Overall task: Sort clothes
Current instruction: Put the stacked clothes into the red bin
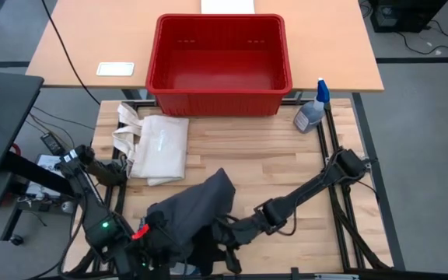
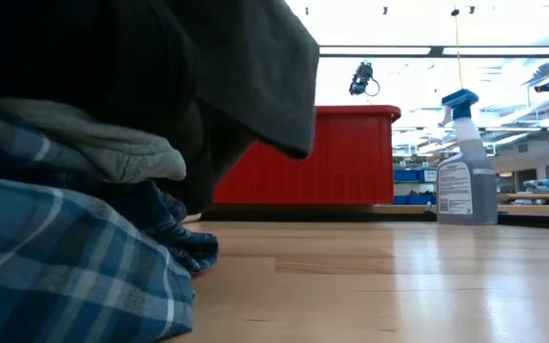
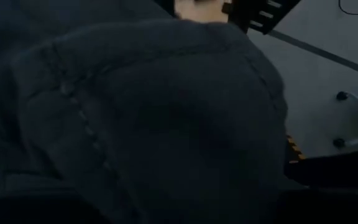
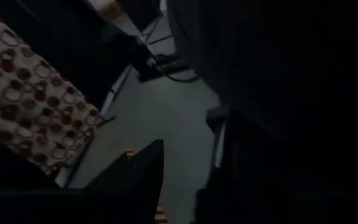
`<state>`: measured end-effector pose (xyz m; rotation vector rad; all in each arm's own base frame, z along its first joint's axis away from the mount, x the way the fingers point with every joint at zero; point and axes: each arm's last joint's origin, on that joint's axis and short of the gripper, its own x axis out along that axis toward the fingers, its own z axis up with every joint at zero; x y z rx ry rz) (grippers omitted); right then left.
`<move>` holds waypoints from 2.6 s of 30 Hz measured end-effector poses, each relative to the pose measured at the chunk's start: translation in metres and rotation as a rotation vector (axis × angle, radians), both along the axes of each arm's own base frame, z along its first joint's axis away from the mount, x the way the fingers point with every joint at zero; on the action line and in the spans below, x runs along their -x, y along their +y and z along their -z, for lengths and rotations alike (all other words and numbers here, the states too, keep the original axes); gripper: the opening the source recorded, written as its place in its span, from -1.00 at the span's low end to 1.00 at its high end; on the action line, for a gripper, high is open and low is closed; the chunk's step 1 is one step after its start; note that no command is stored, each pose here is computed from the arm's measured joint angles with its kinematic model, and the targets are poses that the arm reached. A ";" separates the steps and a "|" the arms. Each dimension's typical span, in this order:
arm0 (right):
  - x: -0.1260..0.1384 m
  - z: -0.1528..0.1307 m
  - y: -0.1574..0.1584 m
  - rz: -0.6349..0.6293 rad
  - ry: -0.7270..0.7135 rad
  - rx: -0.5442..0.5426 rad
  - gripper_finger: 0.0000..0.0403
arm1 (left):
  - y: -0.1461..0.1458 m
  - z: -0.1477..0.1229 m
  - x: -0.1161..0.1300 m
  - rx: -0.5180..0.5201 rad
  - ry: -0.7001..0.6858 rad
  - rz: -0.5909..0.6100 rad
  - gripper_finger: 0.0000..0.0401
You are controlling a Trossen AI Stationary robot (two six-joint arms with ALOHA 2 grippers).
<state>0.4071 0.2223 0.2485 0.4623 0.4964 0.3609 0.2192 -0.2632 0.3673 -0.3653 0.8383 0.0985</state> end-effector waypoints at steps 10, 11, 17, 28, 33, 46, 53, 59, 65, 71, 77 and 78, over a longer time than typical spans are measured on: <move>-0.034 0.071 -0.018 0.089 0.075 0.046 -0.01 | 0.000 -0.008 -0.015 -0.008 -0.112 0.053 -0.52; -0.038 0.076 -0.023 0.111 0.085 0.031 -0.01 | 0.000 -0.007 -0.018 -0.014 -0.121 0.058 -0.52; -0.052 0.066 -0.042 0.196 -0.030 -0.049 -0.01 | 0.004 -0.006 -0.030 -0.058 -0.143 0.070 -0.52; -0.064 0.038 -0.061 0.156 -0.164 0.011 -0.01 | 0.029 -0.013 -0.064 -0.124 -0.201 0.177 -0.52; -0.064 0.031 -0.062 0.153 -0.192 0.044 -0.01 | 0.040 -0.014 -0.074 -0.109 -0.183 0.214 -0.50; -0.050 -0.027 -0.131 0.247 -0.178 0.244 -0.01 | 0.112 -0.039 -0.091 -0.204 -0.231 0.166 -0.48; -0.030 -0.070 -0.211 0.358 -0.163 0.311 -0.01 | 0.192 -0.071 -0.085 -0.242 -0.303 0.112 -0.48; -0.006 -0.104 -0.276 0.445 -0.225 0.375 -0.01 | 0.260 -0.096 -0.079 -0.312 -0.442 0.074 -0.48; 0.009 -0.107 -0.348 0.540 -0.243 0.375 -0.01 | 0.340 -0.098 -0.080 -0.324 -0.513 0.067 -0.48; 0.025 -0.097 -0.427 0.692 -0.296 0.347 -0.01 | 0.427 -0.089 -0.075 -0.391 -0.590 0.044 -0.48; 0.030 -0.093 -0.495 0.753 -0.327 0.287 -0.03 | 0.503 -0.073 -0.074 -0.391 -0.731 0.063 -0.48; 0.028 -0.092 -0.504 0.746 -0.331 0.285 -0.03 | 0.513 -0.069 -0.074 -0.383 -0.748 0.066 -0.48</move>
